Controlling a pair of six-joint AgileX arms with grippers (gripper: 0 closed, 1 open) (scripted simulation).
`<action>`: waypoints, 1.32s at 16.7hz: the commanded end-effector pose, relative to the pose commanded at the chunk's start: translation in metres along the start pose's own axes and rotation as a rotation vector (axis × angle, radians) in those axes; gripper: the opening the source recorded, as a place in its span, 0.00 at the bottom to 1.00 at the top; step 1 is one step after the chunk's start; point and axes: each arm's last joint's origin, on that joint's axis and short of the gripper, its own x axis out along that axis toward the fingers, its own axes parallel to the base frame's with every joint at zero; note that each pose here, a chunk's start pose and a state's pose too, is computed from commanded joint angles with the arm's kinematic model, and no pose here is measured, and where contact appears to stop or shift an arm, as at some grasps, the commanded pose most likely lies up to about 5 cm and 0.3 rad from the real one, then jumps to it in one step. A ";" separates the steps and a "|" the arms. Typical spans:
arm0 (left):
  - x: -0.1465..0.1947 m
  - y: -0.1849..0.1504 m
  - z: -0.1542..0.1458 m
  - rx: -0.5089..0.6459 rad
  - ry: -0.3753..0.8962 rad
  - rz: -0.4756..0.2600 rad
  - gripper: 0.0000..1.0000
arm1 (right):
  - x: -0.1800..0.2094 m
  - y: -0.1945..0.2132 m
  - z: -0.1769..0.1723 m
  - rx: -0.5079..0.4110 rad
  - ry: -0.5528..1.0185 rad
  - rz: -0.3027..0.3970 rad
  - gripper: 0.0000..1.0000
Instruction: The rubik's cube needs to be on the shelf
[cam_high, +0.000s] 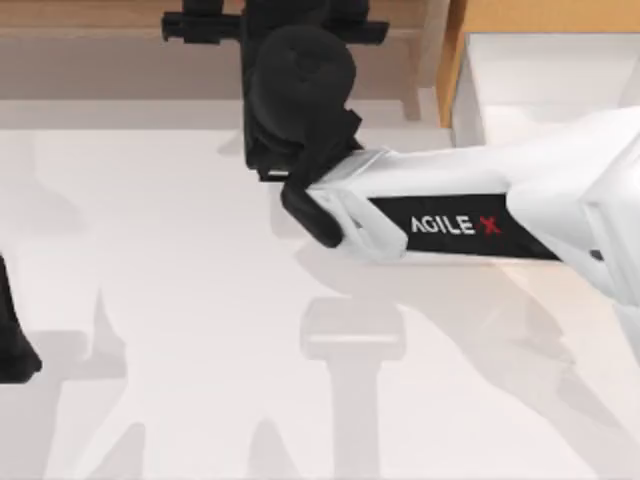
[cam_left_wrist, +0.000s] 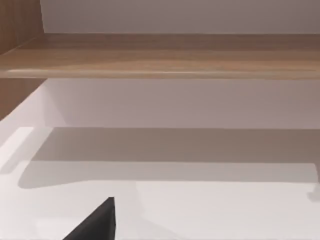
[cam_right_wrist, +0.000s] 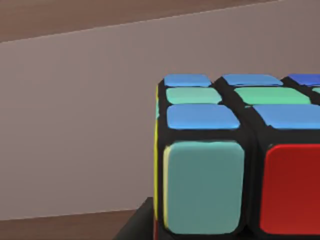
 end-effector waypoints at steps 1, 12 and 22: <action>0.000 0.000 0.000 0.000 0.000 0.000 1.00 | 0.006 0.000 -0.003 -0.004 0.004 0.002 0.00; 0.000 0.000 0.000 0.000 0.000 0.000 1.00 | 0.071 -0.038 -0.054 -0.148 0.126 -0.089 0.00; 0.000 0.000 0.000 0.000 0.000 0.000 1.00 | 0.071 -0.038 -0.054 -0.148 0.126 -0.089 0.60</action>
